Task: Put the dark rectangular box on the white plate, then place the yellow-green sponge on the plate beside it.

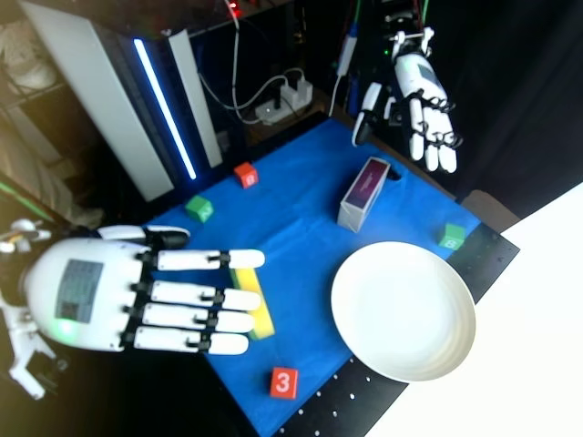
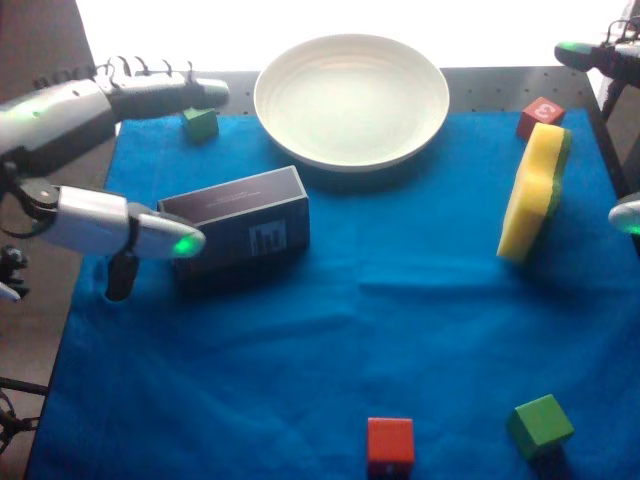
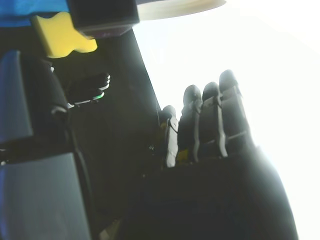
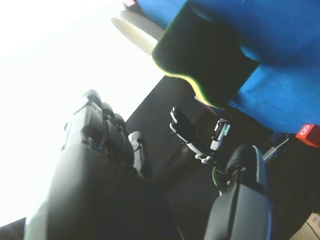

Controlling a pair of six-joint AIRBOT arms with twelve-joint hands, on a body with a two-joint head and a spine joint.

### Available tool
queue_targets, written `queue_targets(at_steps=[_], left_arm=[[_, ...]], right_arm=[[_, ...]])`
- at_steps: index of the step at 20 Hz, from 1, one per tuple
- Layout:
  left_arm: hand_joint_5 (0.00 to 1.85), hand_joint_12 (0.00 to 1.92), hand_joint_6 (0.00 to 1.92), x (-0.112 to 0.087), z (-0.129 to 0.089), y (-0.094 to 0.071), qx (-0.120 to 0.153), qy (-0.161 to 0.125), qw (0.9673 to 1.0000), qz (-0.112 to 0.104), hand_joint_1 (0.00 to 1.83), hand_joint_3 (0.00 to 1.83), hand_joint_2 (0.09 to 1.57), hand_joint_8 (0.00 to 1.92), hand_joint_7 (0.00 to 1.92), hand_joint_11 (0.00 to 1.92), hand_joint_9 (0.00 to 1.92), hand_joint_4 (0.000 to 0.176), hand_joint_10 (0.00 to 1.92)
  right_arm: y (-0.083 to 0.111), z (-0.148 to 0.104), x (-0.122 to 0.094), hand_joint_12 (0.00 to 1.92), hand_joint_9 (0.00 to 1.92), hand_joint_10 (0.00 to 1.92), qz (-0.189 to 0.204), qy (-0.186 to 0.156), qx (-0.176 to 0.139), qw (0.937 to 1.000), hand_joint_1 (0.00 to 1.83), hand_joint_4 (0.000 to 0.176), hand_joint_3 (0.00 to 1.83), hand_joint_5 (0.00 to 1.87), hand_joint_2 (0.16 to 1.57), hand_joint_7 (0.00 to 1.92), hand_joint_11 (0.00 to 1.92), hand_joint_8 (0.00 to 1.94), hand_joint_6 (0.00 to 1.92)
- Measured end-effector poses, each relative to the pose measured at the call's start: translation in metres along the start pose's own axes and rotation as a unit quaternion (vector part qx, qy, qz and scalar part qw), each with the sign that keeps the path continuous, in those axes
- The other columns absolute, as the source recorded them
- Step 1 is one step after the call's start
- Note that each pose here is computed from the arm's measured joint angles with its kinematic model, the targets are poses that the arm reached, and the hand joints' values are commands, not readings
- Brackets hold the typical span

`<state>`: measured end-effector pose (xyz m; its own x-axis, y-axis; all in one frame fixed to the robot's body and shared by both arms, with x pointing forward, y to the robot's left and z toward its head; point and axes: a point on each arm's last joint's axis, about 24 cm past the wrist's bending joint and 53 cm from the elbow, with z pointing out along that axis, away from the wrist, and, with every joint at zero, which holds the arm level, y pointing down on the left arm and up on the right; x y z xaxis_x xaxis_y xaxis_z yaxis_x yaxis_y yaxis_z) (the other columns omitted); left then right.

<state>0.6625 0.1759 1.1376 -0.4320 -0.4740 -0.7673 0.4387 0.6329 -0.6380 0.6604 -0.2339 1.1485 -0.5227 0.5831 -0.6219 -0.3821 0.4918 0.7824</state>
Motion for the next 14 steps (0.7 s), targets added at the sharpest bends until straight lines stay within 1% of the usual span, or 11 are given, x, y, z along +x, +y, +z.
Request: queue_targets(at_steps=[1, 3, 5, 6, 7, 8, 9, 11, 12, 13, 14], left_arm=[[0.31, 0.45, 0.00, 0.006, 0.004, 0.000, 0.000, 0.007, 1.0000, 0.001, 0.79, 0.00, 0.92, 0.00, 0.30, 0.05, 0.20, 0.062, 0.00], [0.29, 0.46, 0.00, 0.018, 0.009, 0.004, -0.005, 0.021, 0.9998, 0.001, 0.76, 0.00, 0.92, 0.00, 0.27, 0.04, 0.20, 0.063, 0.00], [0.30, 0.61, 0.00, 0.023, 0.017, 0.006, -0.008, 0.025, 0.9997, -0.002, 0.76, 0.00, 0.92, 0.00, 0.28, 0.00, 0.21, 0.052, 0.00], [0.31, 0.62, 0.00, 0.024, 0.019, 0.007, -0.010, 0.026, 0.9996, 0.001, 0.77, 0.00, 0.93, 0.00, 0.27, 0.00, 0.20, 0.054, 0.00], [0.32, 0.69, 0.00, 0.025, 0.023, 0.008, -0.012, 0.026, 0.9996, 0.006, 0.78, 0.00, 0.93, 0.00, 0.28, 0.00, 0.22, 0.041, 0.00], [0.35, 0.88, 0.01, 0.027, 0.025, 0.009, -0.014, 0.027, 0.9995, 0.009, 0.79, 0.00, 0.93, 0.01, 0.34, 0.00, 0.28, 0.013, 0.01], [0.43, 1.07, 0.01, 0.030, 0.029, 0.011, -0.018, 0.032, 0.9992, 0.015, 0.81, 0.00, 0.94, 0.01, 0.41, 0.00, 0.36, 0.000, 0.02], [0.50, 1.29, 0.01, 0.036, 0.035, 0.012, -0.022, 0.038, 0.9987, 0.027, 0.85, 0.00, 0.98, 0.02, 0.51, 0.05, 0.50, 0.000, 0.05], [0.54, 1.34, 0.02, 0.039, 0.037, 0.013, -0.026, 0.041, 0.9981, 0.038, 0.88, 0.01, 1.00, 0.04, 0.58, 0.11, 0.58, 0.000, 0.09], [0.61, 1.38, 0.02, 0.042, 0.039, 0.014, -0.031, 0.046, 0.9973, 0.048, 0.92, 0.01, 1.02, 0.05, 0.67, 0.21, 0.62, 0.000, 0.29], [0.73, 1.48, 0.94, 0.043, 0.040, 0.016, -0.035, 0.048, 0.9971, 0.048, 1.14, 0.01, 1.15, 1.02, 0.85, 0.46, 0.75, 0.000, 0.78]], right_arm=[[-0.001, 0.000, -0.001, 0.19, 0.01, 0.00, -0.002, 0.000, 0.000, 1.0000, 0.71, 0.136, 0.00, 0.08, 0.90, 0.09, 0.00, 0.00, 0.00], [-0.001, 0.001, 0.000, 0.22, 0.03, 0.00, -0.001, 0.000, 0.000, 1.0000, 0.71, 0.143, 0.00, 0.06, 0.91, 0.07, 0.04, 0.00, 0.00], [-0.002, 0.001, 0.001, 0.23, 0.04, 0.01, -0.001, 0.001, 0.001, 1.0000, 0.70, 0.130, 0.00, 0.07, 0.90, 0.08, 0.04, 0.00, 0.01], [-0.002, 0.002, 0.001, 0.22, 0.03, 0.00, 0.000, 0.001, 0.001, 1.0000, 0.71, 0.124, 0.00, 0.08, 0.91, 0.08, 0.01, 0.01, 0.01], [-0.002, 0.002, 0.001, 0.14, 0.00, 0.00, 0.000, 0.001, 0.001, 1.0000, 0.68, 0.124, 0.00, 0.08, 0.92, 0.09, 0.00, 0.00, 0.00], [-0.003, 0.002, 0.002, 0.14, 0.00, 0.00, 0.000, 0.001, 0.001, 1.0000, 0.68, 0.121, 0.00, 0.08, 0.92, 0.08, 0.02, 0.00, 0.00], [-0.003, 0.002, 0.002, 0.16, 0.02, 0.01, 0.000, 0.001, 0.001, 1.0000, 0.68, 0.122, 0.00, 0.09, 0.92, 0.09, 0.06, 0.00, 0.00], [-0.003, 0.002, 0.002, 0.16, 0.06, 0.02, 0.000, 0.001, 0.001, 1.0000, 0.71, 0.102, 0.01, 0.09, 0.93, 0.09, 0.06, 0.00, 0.00], [-0.003, 0.002, 0.002, 0.09, 0.01, 0.00, 0.000, 0.001, 0.002, 1.0000, 0.72, 0.103, 0.00, 0.09, 0.92, 0.09, 0.01, 0.00, 0.00], [-0.003, 0.002, 0.002, 0.02, 0.00, 0.00, 0.000, 0.001, 0.002, 1.0000, 0.71, 0.103, 0.00, 0.09, 0.92, 0.10, 0.00, 0.00, 0.00], [-0.003, 0.002, 0.002, 0.00, 0.00, 0.00, 0.000, 0.002, 0.002, 1.0000, 0.72, 0.100, 0.00, 0.10, 0.92, 0.09, 0.00, 0.00, 0.00]])
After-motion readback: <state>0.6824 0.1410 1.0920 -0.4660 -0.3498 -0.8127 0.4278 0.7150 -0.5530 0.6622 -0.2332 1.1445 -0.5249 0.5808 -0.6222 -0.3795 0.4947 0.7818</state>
